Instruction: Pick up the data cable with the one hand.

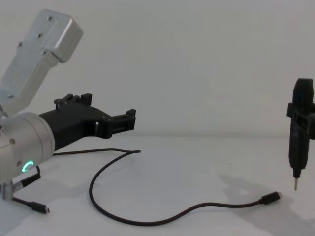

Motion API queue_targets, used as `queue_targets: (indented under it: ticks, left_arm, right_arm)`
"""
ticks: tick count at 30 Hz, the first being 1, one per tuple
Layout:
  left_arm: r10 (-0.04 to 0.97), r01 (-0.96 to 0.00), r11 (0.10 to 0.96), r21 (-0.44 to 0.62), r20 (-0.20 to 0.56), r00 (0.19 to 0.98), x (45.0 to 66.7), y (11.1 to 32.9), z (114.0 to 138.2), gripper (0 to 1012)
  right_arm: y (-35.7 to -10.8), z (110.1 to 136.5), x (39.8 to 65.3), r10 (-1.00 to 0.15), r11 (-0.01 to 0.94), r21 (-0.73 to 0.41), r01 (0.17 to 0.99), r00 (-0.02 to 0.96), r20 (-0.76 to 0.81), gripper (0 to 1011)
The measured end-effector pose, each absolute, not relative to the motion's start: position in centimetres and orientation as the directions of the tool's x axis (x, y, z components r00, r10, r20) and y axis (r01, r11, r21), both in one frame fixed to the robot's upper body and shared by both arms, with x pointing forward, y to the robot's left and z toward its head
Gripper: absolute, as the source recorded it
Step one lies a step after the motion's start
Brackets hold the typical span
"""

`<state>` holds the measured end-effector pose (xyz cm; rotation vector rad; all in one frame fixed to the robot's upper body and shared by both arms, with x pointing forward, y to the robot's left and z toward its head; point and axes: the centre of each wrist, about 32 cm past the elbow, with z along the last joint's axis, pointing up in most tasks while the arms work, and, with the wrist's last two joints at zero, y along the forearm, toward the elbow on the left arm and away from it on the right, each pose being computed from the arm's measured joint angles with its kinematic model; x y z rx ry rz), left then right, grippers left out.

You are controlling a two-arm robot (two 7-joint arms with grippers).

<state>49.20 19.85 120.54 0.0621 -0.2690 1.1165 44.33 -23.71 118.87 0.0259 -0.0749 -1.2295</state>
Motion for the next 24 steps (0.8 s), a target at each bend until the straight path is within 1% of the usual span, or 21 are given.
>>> queue_targets:
  ticks: [7, 16, 23, 24]
  left_arm:
    - [0.858, -0.875, 0.478, -0.08, 0.257, 0.445, 49.2, 20.0, 121.2, 1001]
    - [0.799, -0.822, 0.567, -0.051, 0.277, 0.534, 49.4, 20.7, 122.8, 1001]
    - [0.724, -0.757, 0.654, 0.0, 0.289, 0.626, 49.8, 21.7, 124.2, 1001]
    - [0.724, -0.757, 0.654, 0.0, 0.289, 0.626, 49.8, 21.7, 124.2, 1001]
  right_arm:
    - [-23.7, 118.9, 44.3, -0.942, 0.335, 0.06, 0.94, 0.333, 0.043, 275]
    - [-23.7, 118.9, 44.3, -0.942, 0.335, 0.06, 0.94, 0.333, 0.043, 275]
    - [-23.7, 118.9, 44.3, -0.942, 0.335, 0.06, 0.94, 0.333, 0.043, 274]
    - [-23.7, 118.9, 44.3, -0.942, 0.335, 0.06, 0.94, 0.333, 0.043, 274]
